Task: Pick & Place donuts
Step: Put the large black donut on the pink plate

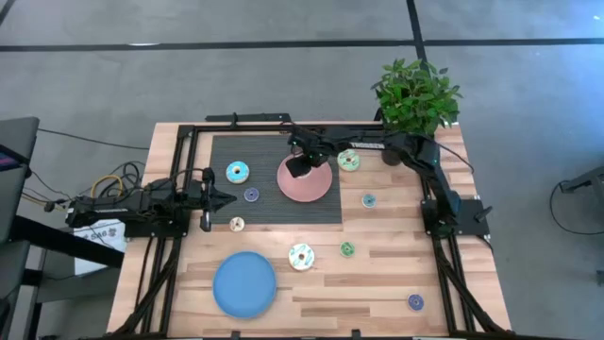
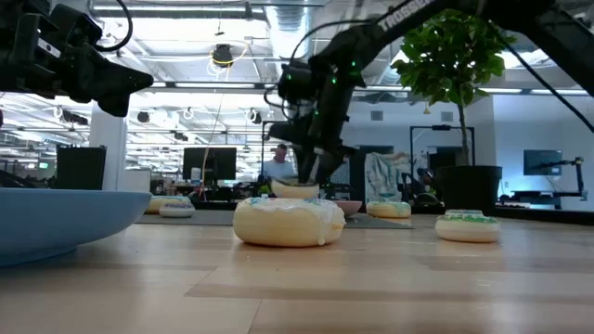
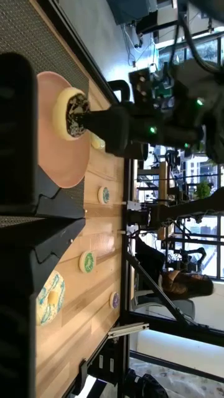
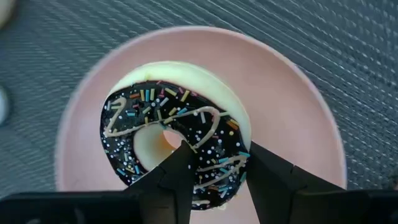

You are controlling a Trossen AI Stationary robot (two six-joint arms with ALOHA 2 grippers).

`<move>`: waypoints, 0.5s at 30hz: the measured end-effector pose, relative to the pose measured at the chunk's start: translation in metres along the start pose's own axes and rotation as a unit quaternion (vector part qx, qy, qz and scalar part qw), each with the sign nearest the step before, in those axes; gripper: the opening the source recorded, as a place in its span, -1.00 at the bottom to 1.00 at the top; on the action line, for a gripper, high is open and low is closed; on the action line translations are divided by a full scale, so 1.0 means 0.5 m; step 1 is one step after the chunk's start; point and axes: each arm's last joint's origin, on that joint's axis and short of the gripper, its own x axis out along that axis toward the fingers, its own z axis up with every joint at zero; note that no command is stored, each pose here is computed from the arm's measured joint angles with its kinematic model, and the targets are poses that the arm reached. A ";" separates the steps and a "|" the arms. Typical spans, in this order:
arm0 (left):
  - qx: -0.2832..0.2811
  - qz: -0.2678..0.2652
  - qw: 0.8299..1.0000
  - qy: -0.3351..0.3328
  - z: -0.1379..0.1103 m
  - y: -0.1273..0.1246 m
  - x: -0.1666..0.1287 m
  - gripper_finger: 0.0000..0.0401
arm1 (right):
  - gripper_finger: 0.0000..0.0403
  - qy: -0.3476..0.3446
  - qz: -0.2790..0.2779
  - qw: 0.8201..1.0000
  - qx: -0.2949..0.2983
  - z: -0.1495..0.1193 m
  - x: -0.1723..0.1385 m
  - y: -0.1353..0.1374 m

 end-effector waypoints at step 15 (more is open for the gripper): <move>0.000 0.000 1.000 0.000 0.000 0.000 0.000 -1.00 | -0.22 -0.014 -0.004 1.000 0.001 0.022 -0.002 -0.026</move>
